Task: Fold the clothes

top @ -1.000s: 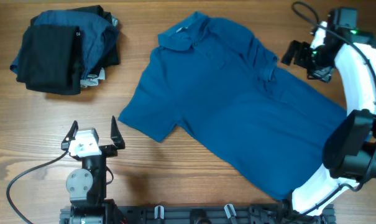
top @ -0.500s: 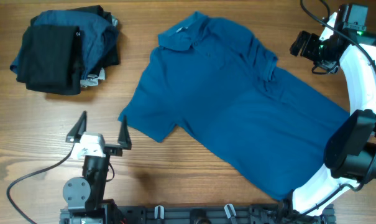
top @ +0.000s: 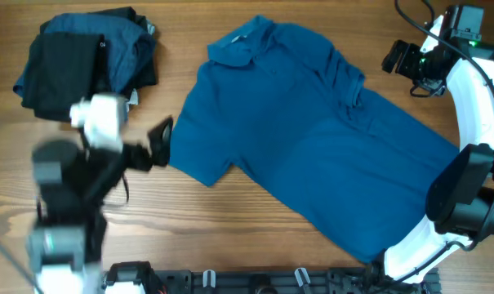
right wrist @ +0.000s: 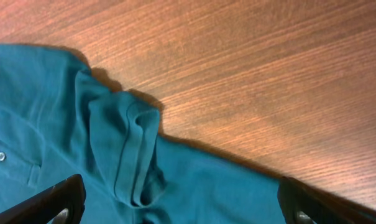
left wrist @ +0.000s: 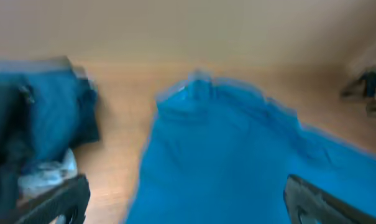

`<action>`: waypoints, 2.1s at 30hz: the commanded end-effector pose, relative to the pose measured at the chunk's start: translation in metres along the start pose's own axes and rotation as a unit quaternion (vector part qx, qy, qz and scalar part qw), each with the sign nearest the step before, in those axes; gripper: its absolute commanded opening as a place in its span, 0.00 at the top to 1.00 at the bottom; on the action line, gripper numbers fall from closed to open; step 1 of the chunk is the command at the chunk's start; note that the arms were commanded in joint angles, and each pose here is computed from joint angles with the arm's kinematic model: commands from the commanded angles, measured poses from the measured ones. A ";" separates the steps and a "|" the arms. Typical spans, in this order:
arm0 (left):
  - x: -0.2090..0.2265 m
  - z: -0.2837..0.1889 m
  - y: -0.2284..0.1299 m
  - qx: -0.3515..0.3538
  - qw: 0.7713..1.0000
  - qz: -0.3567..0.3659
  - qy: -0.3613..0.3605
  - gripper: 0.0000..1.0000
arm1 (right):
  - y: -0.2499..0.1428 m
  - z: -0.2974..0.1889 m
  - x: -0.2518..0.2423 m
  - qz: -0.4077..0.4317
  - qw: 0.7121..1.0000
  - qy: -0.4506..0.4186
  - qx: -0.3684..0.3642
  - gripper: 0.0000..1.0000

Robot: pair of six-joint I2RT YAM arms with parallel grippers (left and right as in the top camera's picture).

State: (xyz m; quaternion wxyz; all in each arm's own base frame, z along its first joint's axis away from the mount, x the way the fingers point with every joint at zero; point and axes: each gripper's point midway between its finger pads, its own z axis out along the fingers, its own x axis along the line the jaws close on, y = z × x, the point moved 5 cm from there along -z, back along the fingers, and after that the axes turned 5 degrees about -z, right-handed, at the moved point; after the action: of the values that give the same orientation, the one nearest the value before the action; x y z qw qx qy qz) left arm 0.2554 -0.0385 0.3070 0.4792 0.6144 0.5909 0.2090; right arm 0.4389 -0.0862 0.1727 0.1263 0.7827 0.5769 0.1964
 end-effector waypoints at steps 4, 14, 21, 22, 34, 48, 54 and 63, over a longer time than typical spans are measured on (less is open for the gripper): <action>0.007 0.118 -0.012 0.186 0.982 -0.034 -0.010 0.00 | 0.002 -0.005 0.001 -0.004 1.000 -0.001 -0.007 0.00; 0.032 0.190 -0.082 0.307 0.948 -0.081 -0.019 0.71 | 0.002 -0.005 0.001 -0.004 1.000 -0.001 -0.007 0.00; 0.043 0.206 -0.115 0.354 0.932 -0.065 0.035 0.96 | 0.002 -0.005 0.001 -0.004 1.000 -0.001 -0.007 0.00; 0.047 0.209 -0.121 0.362 0.929 -0.059 0.052 0.96 | 0.002 -0.005 0.001 -0.004 1.000 -0.001 -0.007 0.00; 0.072 0.223 -0.168 0.424 0.894 -0.082 0.118 0.96 | 0.003 -0.005 0.001 -0.004 1.000 -0.001 -0.008 0.00; 0.103 0.173 -0.225 0.498 0.807 -0.130 0.290 0.96 | 0.002 -0.005 0.001 -0.004 1.000 -0.001 -0.007 0.00; 0.103 0.164 -0.237 0.515 0.794 -0.131 0.294 0.96 | 0.003 -0.005 0.001 -0.004 1.000 -0.001 -0.008 0.00; 0.080 0.173 -0.172 0.423 0.862 -0.146 0.236 0.96 | 0.002 -0.005 0.001 -0.004 1.000 -0.001 -0.007 0.00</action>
State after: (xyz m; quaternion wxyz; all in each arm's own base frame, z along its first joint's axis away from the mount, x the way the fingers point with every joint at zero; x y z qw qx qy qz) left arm 0.3263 -0.0551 0.0476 0.0310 0.6063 0.7945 -0.0120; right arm 0.4389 -0.0862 0.1727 0.1262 0.7826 0.5770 0.1966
